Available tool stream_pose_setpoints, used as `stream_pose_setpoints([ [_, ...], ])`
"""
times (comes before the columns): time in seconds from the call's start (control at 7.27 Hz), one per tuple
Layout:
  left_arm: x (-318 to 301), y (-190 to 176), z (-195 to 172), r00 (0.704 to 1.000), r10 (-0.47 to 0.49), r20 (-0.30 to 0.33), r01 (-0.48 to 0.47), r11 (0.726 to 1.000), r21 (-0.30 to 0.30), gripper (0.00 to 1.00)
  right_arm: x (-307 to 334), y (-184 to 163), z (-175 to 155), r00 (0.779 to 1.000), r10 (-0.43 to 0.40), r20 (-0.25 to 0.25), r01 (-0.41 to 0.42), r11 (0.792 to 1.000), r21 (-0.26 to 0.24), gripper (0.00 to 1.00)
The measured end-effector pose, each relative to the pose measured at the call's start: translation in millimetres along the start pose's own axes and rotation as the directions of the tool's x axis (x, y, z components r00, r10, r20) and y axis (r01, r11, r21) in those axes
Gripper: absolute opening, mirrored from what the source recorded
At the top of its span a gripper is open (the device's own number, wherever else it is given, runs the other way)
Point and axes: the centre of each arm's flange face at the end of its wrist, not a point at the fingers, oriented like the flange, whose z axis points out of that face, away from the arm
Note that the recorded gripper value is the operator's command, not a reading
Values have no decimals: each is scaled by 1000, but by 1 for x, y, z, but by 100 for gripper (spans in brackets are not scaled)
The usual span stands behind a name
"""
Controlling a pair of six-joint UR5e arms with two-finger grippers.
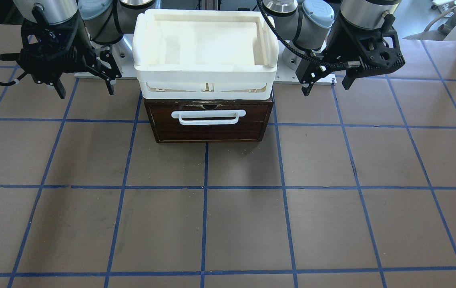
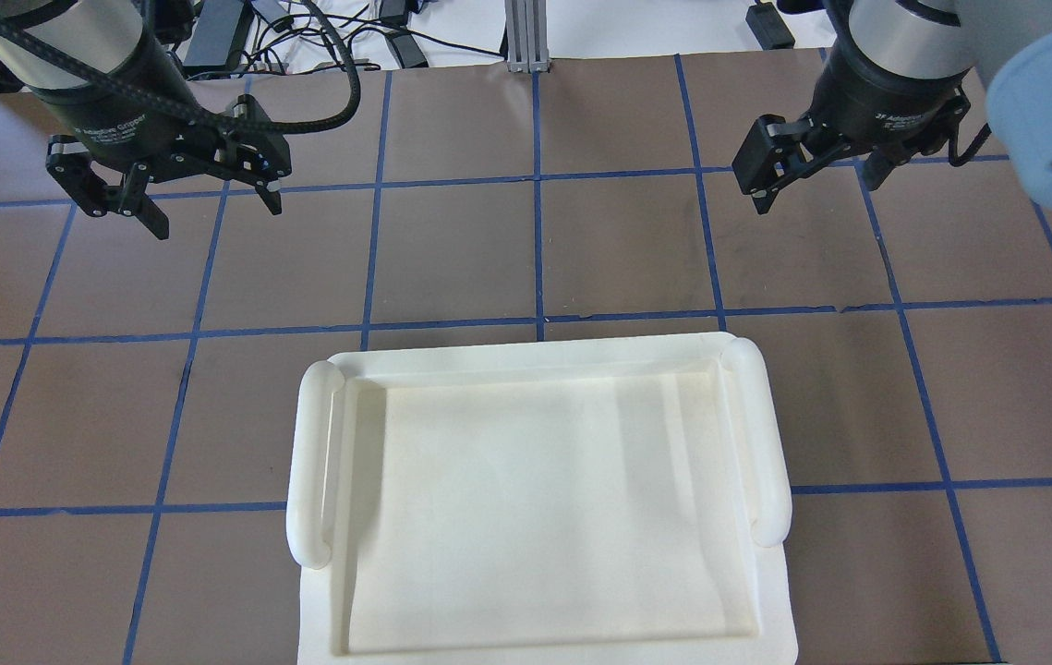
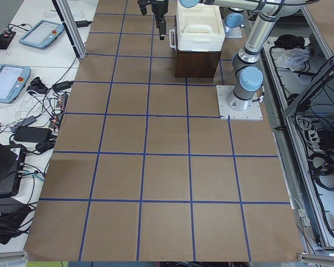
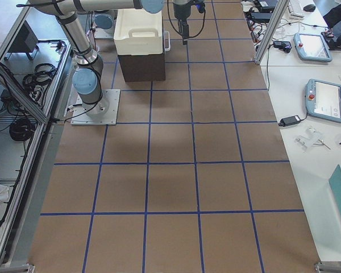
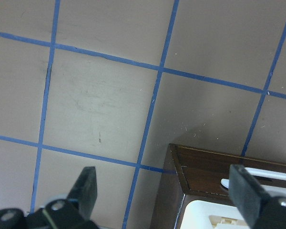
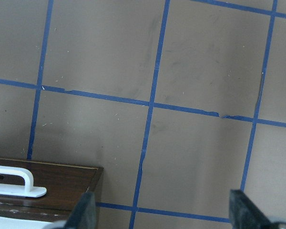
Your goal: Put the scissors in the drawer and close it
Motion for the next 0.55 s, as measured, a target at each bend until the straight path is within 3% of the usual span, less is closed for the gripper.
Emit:
stream_pose_setpoints([
  [0.55, 0, -1, 4, 1000, 12, 1, -12, 1000, -9, 100, 0, 0, 0, 1000, 0, 2, 0, 1000, 1, 100],
])
